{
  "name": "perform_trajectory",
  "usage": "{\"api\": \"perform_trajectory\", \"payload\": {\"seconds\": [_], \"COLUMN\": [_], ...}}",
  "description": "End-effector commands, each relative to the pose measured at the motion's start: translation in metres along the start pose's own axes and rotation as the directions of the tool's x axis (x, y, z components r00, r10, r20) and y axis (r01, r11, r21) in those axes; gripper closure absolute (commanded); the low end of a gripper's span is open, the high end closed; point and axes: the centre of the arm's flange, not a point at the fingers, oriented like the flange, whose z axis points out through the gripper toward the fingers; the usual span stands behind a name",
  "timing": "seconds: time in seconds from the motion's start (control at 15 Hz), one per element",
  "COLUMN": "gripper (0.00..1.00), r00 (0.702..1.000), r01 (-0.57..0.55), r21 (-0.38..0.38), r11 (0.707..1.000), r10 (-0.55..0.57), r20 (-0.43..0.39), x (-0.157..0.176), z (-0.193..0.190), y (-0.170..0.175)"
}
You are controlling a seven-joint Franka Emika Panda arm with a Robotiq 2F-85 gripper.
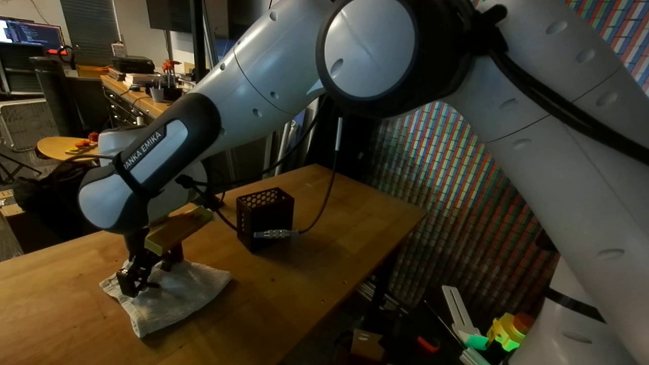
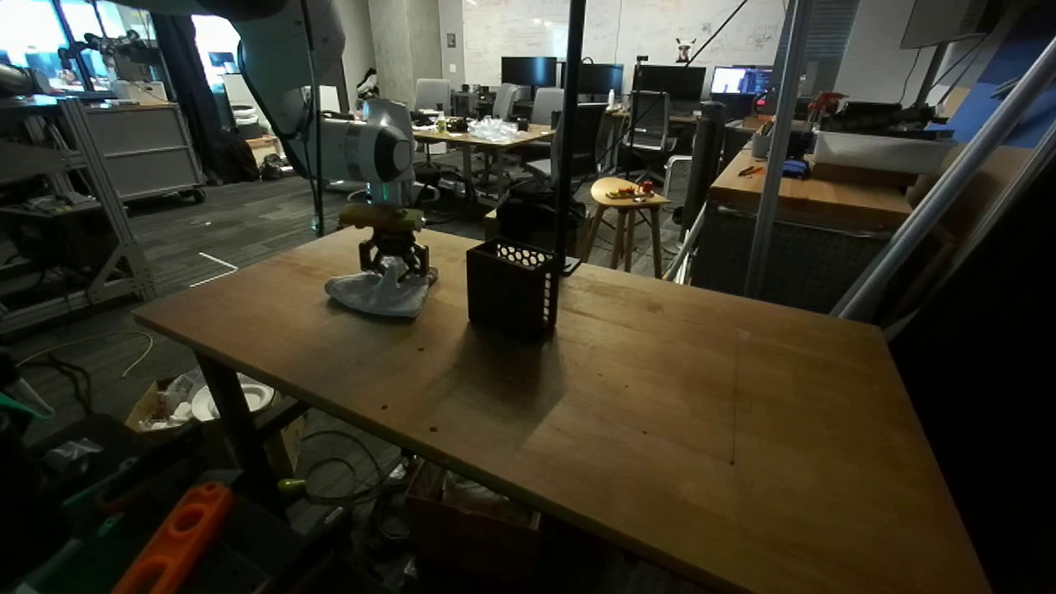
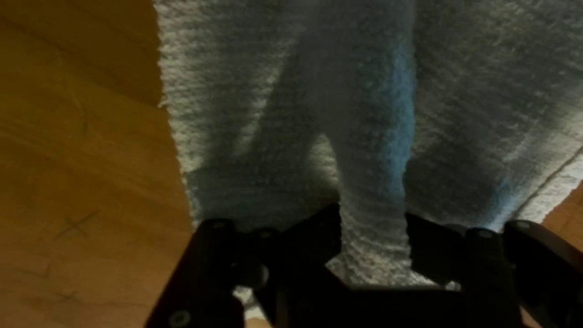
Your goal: Put the towel in the basket
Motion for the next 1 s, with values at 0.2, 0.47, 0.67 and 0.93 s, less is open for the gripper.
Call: {"api": "perform_trajectory", "payload": {"seconds": [0.2,0.47,0.67,0.93], "gripper": [0.95,0.92,0.93,0.93], "r00": [1.0,1.0,0.999,0.997], "r01": [0.013,0.003,-0.014,-0.067], "r21": [-0.023,-0.046,-0.088,-0.164], "r11": [1.0,0.999,0.996,0.984], "r10": [-0.013,-0.004,0.012,0.062], "r20": [-0.025,-0.027,-0.031,-0.04], "x": [-0.001,-0.003,-0.006,-0.022], "z": [-0.065,-0.1,-0.13,-0.165], "y": [-0.012,-0.018,-0.012,0.026]}}
